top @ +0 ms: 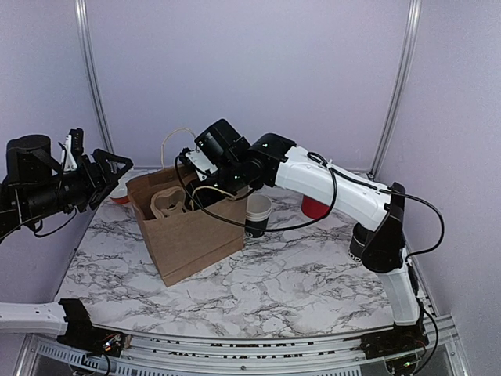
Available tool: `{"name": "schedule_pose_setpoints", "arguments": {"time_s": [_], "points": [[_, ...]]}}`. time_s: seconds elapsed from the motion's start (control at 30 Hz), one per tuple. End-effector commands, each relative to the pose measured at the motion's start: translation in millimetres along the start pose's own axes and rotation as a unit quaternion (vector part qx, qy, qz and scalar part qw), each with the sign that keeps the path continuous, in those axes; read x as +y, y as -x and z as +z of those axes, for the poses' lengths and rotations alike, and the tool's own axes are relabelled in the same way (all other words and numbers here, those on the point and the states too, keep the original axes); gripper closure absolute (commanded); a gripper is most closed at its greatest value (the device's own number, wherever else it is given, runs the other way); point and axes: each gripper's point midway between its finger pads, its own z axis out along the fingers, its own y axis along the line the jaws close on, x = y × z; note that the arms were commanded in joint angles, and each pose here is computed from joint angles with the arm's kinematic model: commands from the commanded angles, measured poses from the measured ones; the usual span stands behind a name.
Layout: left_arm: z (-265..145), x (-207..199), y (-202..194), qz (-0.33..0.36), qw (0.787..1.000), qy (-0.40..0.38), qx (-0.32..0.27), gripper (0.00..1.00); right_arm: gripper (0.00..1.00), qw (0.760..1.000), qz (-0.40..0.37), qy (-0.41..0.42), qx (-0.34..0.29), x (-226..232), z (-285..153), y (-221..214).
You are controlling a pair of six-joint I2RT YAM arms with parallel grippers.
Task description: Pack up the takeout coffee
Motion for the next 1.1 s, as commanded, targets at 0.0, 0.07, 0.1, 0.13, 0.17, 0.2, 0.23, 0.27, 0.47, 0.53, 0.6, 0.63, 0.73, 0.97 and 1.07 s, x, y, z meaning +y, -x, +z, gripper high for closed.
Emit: {"name": "schedule_pose_setpoints", "arguments": {"time_s": [0.0,0.07,0.1,0.13,0.17,0.2,0.23,0.27,0.47,0.53,0.6,0.63,0.73,0.97,1.07], "points": [[1.0,4.8,0.1,0.015,1.0,0.013,-0.004,0.25,0.62,1.0,-0.002,-0.011,0.007,0.9,8.0,-3.9],[1.5,4.5,0.1,0.016,1.0,0.013,-0.004,0.25,0.62,1.0,0.0,-0.012,0.007,0.2,9.2,-4.2],[1.7,4.2,0.3,0.016,1.0,0.012,-0.004,0.25,0.61,1.0,0.0,-0.012,0.006,0.2,9.3,-4.0],[1.7,4.1,0.1,0.017,1.0,0.012,-0.004,0.25,0.61,1.0,0.0,-0.012,0.005,0.3,9.1,-3.5],[2.2,4.2,-0.1,0.017,1.0,0.012,-0.003,0.25,0.6,1.0,0.0,-0.012,0.004,0.4,9.0,-2.6],[2.5,4.1,-0.3,0.018,1.0,0.013,-0.003,0.25,0.59,1.0,0.001,-0.012,0.002,0.7,8.5,-1.4],[2.4,4.2,-0.6,0.018,1.0,0.012,-0.003,0.25,0.57,1.0,0.002,-0.011,0.0,1.2,7.7,-0.2],[2.5,4.1,-0.5,0.018,1.0,0.012,-0.003,0.25,0.56,1.0,0.001,-0.009,-0.002,1.8,7.4,0.9],[3.6,5.5,-2.1,0.017,1.0,0.014,-0.001,0.25,0.44,1.0,0.001,0.005,-0.013,8.4,3.5,7.0],[3.7,5.8,-2.1,0.017,1.0,0.015,-0.001,0.25,0.43,1.0,0.0,0.005,-0.014,8.7,2.6,7.7],[4.4,5.8,-2.4,0.017,1.0,0.014,-0.001,0.25,0.42,1.0,0.0,0.004,-0.016,8.6,1.2,9.0],[5.0,5.9,-2.8,0.017,1.0,0.015,0.0,0.25,0.42,1.0,0.0,0.005,-0.016,8.8,0.5,9.2],[5.7,5.5,-3.2,0.018,1.0,0.015,0.001,0.25,0.42,1.0,0.0,0.007,-0.019,9.7,-1.6,11.0],[5.9,5.3,-1.8,0.024,1.0,0.015,-0.003,0.25,0.41,0.999,-0.003,0.027,-0.037,19.0,-12.4,21.0],[3.4,4.3,3.8,0.035,0.999,0.017,-0.013,0.24,0.41,0.998,-0.005,0.045,-0.048,26.7,-20.6,27.5]]}}
